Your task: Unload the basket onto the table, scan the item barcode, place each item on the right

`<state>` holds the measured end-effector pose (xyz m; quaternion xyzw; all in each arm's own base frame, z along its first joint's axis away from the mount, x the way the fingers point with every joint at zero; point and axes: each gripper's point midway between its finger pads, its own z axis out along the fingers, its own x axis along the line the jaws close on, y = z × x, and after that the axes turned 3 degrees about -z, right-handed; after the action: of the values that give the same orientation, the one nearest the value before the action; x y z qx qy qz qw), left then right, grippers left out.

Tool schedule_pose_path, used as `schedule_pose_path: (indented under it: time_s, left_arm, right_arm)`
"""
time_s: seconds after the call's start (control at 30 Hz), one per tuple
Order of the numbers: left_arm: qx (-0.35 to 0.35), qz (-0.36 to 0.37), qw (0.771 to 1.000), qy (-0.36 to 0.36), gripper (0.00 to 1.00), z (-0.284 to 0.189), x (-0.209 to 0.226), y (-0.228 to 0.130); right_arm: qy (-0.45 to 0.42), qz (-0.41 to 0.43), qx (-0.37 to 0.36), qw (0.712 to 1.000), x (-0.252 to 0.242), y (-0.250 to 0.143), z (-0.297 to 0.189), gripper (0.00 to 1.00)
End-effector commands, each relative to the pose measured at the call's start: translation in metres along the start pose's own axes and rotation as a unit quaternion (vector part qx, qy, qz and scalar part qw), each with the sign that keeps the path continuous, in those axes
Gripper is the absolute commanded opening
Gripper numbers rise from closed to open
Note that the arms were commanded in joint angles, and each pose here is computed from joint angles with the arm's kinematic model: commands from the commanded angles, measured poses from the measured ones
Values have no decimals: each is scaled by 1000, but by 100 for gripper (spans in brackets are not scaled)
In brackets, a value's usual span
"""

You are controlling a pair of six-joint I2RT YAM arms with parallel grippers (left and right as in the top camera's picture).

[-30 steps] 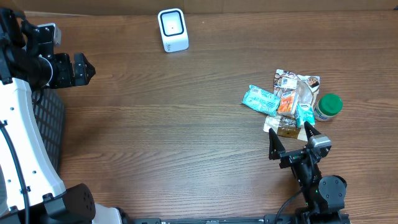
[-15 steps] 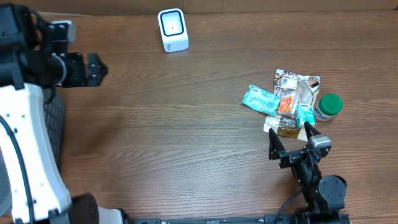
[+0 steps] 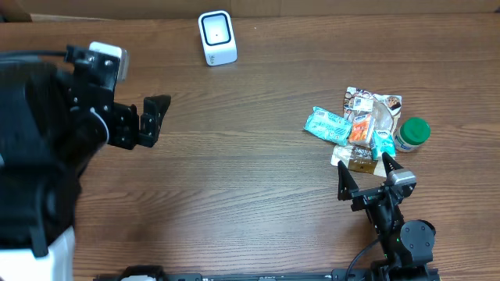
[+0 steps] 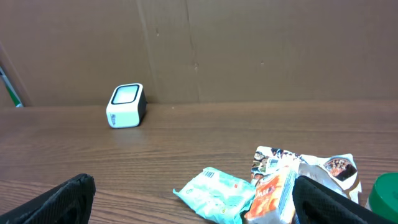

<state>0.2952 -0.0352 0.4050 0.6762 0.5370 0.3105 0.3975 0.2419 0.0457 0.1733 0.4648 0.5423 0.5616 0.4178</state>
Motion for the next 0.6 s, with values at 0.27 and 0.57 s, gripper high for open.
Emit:
schedule_pose_path:
  time_s: [0.27, 0.57]
  left_arm:
    - [-223, 56, 973, 27, 99, 9, -4, -55]
    - [-319, 126, 937, 64, 100, 22, -7, -134]
  right_arm:
    - [-2, 1, -2, 1000, -1, -2, 0, 100]
    - [-2, 1, -2, 1000, -1, -2, 0, 100]
